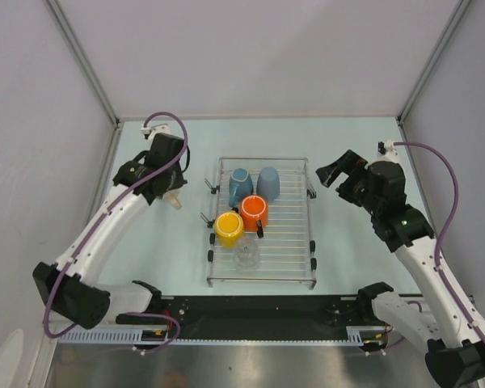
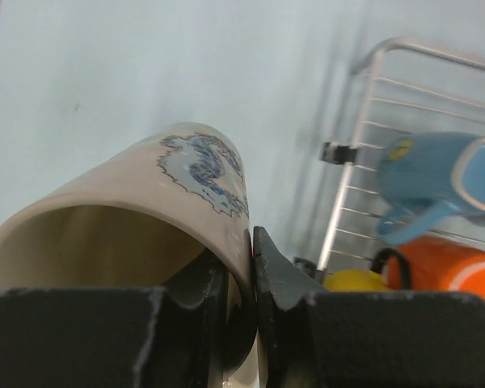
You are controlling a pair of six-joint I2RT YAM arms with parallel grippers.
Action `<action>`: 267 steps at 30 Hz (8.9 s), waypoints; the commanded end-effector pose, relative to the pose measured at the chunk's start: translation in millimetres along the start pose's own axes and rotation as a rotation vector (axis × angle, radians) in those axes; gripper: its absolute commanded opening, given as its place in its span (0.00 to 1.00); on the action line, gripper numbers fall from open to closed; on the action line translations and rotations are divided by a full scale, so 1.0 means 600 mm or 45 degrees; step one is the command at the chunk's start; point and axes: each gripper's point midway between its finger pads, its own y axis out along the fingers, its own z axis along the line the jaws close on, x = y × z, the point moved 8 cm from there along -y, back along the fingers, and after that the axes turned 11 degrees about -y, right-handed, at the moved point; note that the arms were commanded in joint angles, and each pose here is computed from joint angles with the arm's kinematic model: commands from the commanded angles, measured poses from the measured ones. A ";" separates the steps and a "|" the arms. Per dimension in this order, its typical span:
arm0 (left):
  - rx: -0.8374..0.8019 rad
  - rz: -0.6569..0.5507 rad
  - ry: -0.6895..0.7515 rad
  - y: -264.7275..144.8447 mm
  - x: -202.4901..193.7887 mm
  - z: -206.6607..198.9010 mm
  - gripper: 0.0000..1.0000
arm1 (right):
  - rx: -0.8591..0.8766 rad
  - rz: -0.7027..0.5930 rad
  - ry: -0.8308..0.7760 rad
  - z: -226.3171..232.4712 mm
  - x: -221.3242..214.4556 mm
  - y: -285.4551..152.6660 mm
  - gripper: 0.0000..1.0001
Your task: Unload the cups from the dish rack
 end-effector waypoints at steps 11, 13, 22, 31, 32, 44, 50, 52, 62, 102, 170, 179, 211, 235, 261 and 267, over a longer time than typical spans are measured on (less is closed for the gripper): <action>0.320 0.199 -0.090 0.155 0.033 0.056 0.00 | -0.452 0.099 -0.143 -0.054 -0.019 0.028 1.00; 0.318 0.243 -0.094 0.166 0.027 0.054 0.00 | -0.463 0.121 -0.140 -0.054 -0.023 0.034 1.00; 0.322 0.382 -0.136 0.221 -0.012 0.073 0.00 | -0.463 0.174 -0.165 -0.054 -0.039 0.051 1.00; 0.361 0.399 -0.163 0.237 -0.032 0.105 0.00 | -0.462 0.210 -0.168 -0.059 -0.056 0.062 1.00; 0.366 0.400 -0.159 0.237 -0.036 0.108 0.00 | -0.458 0.207 -0.167 -0.059 -0.056 0.063 1.00; 0.285 0.276 -0.242 0.192 0.001 0.098 0.34 | -0.452 0.216 -0.185 -0.056 -0.059 0.065 1.00; 0.233 0.198 -0.276 0.165 0.028 0.089 0.62 | -0.445 0.218 -0.204 -0.044 -0.059 0.065 1.00; 0.226 0.168 -0.287 0.153 0.038 0.088 0.66 | -0.449 0.215 -0.212 -0.042 -0.058 0.064 1.00; 0.048 -0.034 -0.238 0.064 0.083 0.031 0.75 | -0.518 -0.018 -0.393 -0.011 -0.054 0.050 1.00; -0.217 0.024 -0.121 0.004 -0.098 -0.014 0.99 | -0.227 0.357 -0.679 0.136 -0.149 0.297 1.00; -1.612 -0.069 -0.377 -0.117 -0.122 -0.092 0.95 | 1.056 -0.118 0.295 0.171 -0.064 0.039 0.00; -1.766 -0.086 -0.391 -0.141 -0.119 -0.097 0.93 | 1.127 -0.095 0.358 0.178 -0.075 0.049 0.00; -1.914 0.021 -0.314 -0.152 -0.139 -0.138 0.26 | 1.377 0.071 0.365 0.230 -0.109 0.052 0.00; -1.509 -0.210 -0.129 -0.170 -0.045 -0.140 0.00 | 1.037 0.044 0.275 0.161 -0.065 0.059 1.00; 0.044 0.089 0.021 0.176 0.174 -0.128 0.00 | -0.030 0.201 -0.063 0.039 -0.068 0.085 1.00; 0.123 0.142 -0.033 0.228 0.178 -0.107 0.00 | -0.053 0.236 -0.081 0.036 -0.079 0.097 1.00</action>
